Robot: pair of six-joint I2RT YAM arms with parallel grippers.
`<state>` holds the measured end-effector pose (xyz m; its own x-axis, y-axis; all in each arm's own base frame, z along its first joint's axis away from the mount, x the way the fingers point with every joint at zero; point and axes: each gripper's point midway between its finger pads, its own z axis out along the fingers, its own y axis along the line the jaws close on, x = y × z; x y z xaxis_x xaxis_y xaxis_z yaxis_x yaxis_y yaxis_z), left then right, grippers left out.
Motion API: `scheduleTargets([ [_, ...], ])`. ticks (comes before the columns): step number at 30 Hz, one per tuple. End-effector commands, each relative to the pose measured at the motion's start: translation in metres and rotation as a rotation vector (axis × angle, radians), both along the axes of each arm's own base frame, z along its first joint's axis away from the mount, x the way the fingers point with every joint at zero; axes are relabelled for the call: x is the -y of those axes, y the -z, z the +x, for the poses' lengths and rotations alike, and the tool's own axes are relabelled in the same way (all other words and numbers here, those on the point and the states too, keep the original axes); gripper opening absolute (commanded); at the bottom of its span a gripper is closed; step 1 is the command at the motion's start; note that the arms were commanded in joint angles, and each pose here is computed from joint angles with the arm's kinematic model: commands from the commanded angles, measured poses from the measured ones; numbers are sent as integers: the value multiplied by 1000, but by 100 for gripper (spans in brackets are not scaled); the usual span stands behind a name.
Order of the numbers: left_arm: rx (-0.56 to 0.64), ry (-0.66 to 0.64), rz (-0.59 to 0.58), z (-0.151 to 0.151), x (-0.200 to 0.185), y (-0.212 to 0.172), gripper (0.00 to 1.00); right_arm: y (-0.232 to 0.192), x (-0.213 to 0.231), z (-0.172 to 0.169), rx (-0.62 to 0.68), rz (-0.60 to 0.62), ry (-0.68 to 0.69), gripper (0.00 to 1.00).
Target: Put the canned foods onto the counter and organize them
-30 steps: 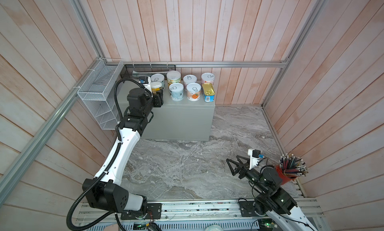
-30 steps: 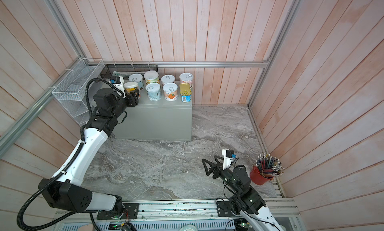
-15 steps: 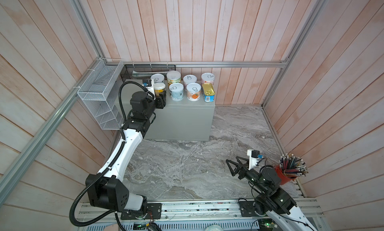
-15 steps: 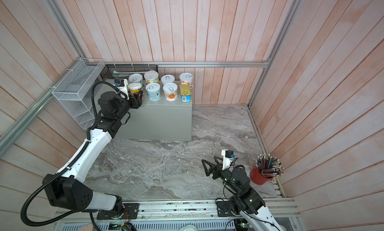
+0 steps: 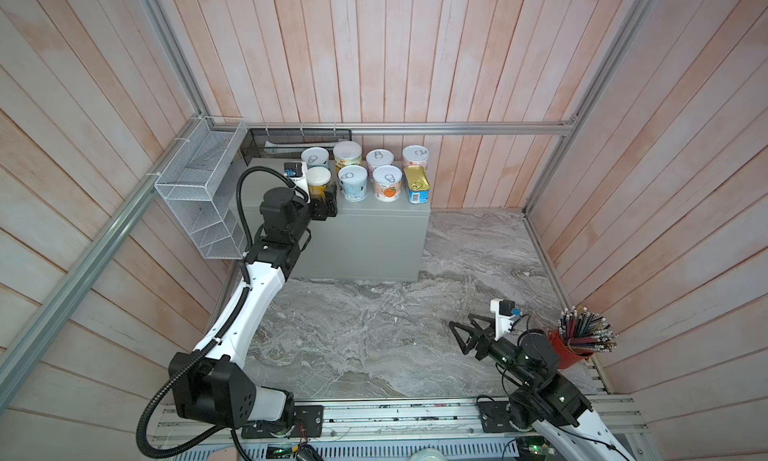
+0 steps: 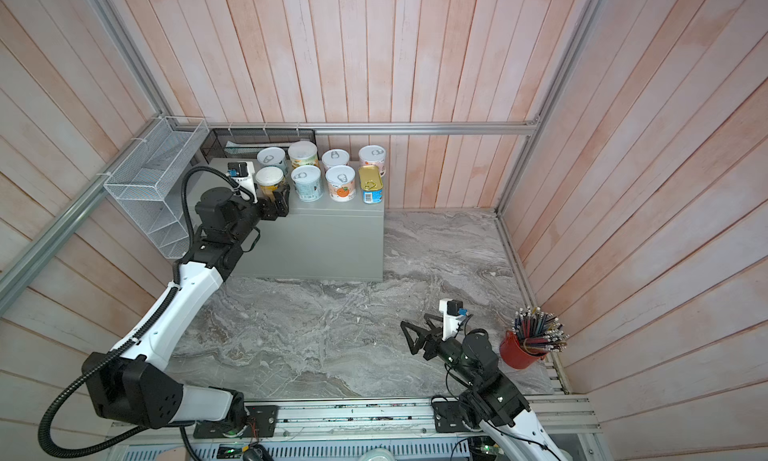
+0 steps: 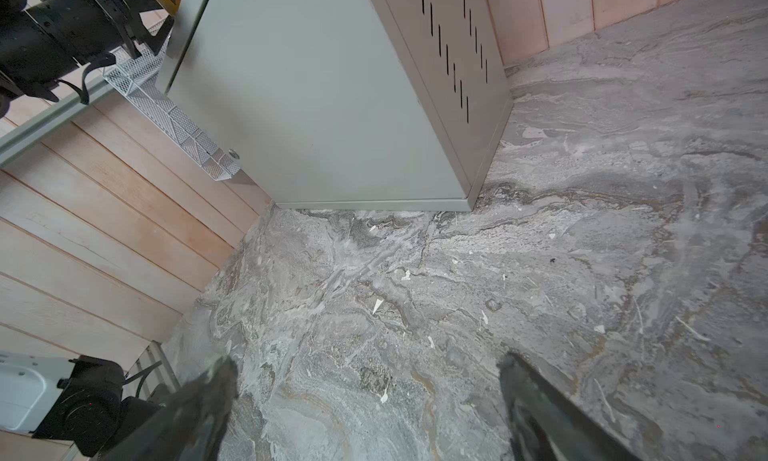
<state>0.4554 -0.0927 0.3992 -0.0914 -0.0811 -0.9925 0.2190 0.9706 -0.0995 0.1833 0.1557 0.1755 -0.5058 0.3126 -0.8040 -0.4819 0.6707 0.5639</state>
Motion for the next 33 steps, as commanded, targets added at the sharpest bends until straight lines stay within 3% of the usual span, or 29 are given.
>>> scheduleTargets([
  [1, 58, -19, 1, -19, -5, -17, 100, -1, -6, -3, 11, -1, -41, 98],
  [13, 48, -89, 0, -64, -25, -3, 100, -6, -13, -2, 17, 2, -72, 98],
  [21, -18, -121, 23, -96, -37, 33, 100, -22, -20, 4, 72, 18, -88, 98],
  [28, -76, -133, -34, -116, -42, 68, 100, -32, -23, 33, 138, -27, -18, 98],
  [33, -129, -146, -105, -121, -42, 93, 100, -35, -23, 59, 194, -133, 49, 98],
])
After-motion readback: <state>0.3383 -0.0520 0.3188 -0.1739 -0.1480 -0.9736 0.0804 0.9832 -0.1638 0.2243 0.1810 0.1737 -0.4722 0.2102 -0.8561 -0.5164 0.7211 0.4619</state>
